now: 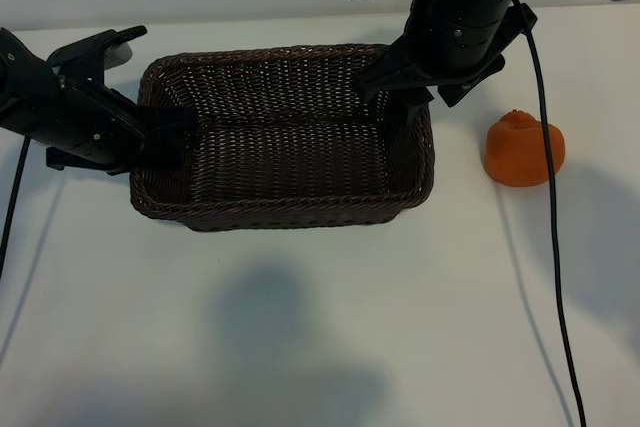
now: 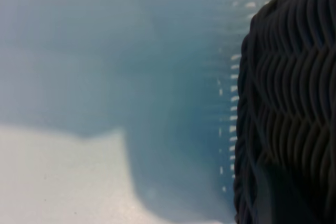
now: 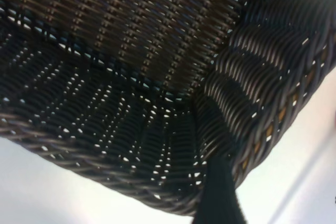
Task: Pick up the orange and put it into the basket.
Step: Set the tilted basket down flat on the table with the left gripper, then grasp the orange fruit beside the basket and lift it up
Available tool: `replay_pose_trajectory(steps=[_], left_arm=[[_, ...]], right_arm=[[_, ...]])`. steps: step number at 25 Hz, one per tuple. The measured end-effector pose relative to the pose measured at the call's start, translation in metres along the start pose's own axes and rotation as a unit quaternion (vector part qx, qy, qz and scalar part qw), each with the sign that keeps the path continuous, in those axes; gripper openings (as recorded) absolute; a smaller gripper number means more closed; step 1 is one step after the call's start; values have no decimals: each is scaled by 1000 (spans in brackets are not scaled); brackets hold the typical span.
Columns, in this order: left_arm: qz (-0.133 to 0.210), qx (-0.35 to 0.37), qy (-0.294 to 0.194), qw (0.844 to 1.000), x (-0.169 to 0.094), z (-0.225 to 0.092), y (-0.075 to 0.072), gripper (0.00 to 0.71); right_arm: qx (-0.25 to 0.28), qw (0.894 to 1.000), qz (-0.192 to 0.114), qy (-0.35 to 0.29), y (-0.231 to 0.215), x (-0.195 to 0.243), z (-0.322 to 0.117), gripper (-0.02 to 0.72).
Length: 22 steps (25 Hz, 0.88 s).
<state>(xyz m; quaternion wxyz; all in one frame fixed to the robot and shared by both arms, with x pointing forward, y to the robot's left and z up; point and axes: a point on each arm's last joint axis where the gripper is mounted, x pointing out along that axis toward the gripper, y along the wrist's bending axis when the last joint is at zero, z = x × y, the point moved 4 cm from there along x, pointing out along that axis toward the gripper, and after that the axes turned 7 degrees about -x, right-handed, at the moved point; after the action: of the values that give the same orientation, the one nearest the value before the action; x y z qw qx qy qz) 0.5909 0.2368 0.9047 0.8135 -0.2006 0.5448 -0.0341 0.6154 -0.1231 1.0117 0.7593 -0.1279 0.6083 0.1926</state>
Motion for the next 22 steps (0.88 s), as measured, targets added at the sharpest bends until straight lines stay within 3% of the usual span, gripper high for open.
replay_pose_trajectory(steps=[7, 16, 18, 22], left_arm=[[-1, -1, 3, 1000, 0, -1, 0, 173], [-7, -12, 11, 1000, 0, -2, -2, 582], [-8, -11, 18, 1000, 0, -4, -2, 620], [-11, -10, 26, 1000, -3, -7, -4, 629]], right_arm=[[0, 1000, 0, 0, 0, 0, 0, 500], [0, 1000, 0, 0, 0, 0, 0, 500], [0, 1000, 0, 0, 0, 0, 0, 500], [0, 1000, 0, 0, 0, 0, 0, 500]])
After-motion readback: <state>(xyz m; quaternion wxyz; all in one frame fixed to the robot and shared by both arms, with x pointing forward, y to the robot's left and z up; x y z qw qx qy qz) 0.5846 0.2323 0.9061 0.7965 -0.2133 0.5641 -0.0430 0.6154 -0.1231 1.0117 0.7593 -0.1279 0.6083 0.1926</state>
